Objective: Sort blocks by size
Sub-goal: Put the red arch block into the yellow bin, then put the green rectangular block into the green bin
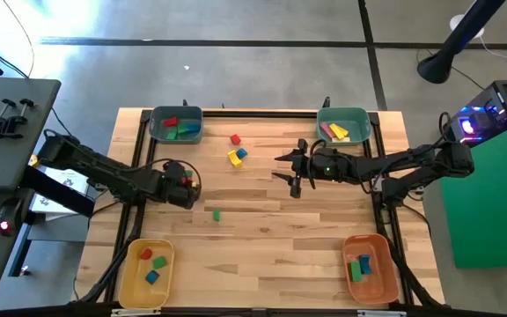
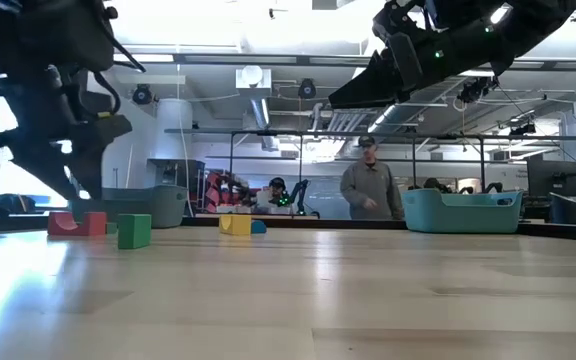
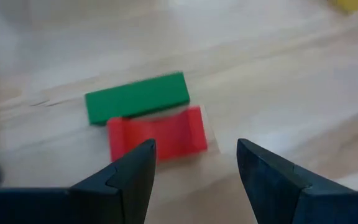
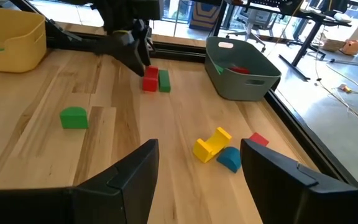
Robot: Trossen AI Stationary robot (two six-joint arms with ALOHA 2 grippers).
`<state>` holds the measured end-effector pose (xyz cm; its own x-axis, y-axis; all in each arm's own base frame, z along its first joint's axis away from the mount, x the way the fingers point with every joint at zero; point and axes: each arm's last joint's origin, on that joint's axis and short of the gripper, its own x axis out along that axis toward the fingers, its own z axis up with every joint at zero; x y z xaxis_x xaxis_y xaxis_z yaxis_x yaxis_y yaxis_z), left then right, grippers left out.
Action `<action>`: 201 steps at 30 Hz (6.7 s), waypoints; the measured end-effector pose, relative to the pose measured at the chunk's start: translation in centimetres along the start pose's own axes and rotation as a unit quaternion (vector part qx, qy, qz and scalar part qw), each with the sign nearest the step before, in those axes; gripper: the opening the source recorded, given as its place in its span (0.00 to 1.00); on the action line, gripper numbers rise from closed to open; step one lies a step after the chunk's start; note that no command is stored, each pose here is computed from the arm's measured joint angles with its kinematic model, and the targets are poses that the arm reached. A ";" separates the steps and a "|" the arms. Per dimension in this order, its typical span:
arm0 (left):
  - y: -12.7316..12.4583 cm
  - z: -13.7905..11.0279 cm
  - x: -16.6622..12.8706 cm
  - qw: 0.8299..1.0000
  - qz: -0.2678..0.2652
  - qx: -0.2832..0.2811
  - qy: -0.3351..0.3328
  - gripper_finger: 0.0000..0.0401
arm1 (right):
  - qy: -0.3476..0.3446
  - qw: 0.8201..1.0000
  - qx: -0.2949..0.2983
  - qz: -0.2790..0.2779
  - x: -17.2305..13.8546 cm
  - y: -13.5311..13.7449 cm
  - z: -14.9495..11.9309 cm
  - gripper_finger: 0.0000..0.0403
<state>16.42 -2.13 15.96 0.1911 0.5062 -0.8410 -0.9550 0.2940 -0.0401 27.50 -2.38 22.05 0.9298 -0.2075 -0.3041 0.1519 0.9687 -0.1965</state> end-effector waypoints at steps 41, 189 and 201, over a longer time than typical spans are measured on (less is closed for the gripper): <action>-6.9 4.9 -3.2 0.918 -0.312 0.117 -0.216 0.02 | -0.053 0.990 -0.126 0.035 2.2 2.1 -0.6 0.55; -1.4 7.3 -1.6 0.966 -0.092 0.242 -0.001 0.46 | -0.008 0.991 0.134 -0.016 -1.4 0.3 -0.3 0.68; -0.6 6.9 1.8 0.919 0.009 0.377 0.113 0.46 | 0.032 0.989 0.137 -0.036 -1.4 0.2 -1.1 0.68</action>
<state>18.86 4.16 18.20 0.0443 0.3599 -0.9319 -0.5132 0.8086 0.2879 25.87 -2.03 21.41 0.8909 -0.2778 -0.3593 0.3110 0.9497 0.0368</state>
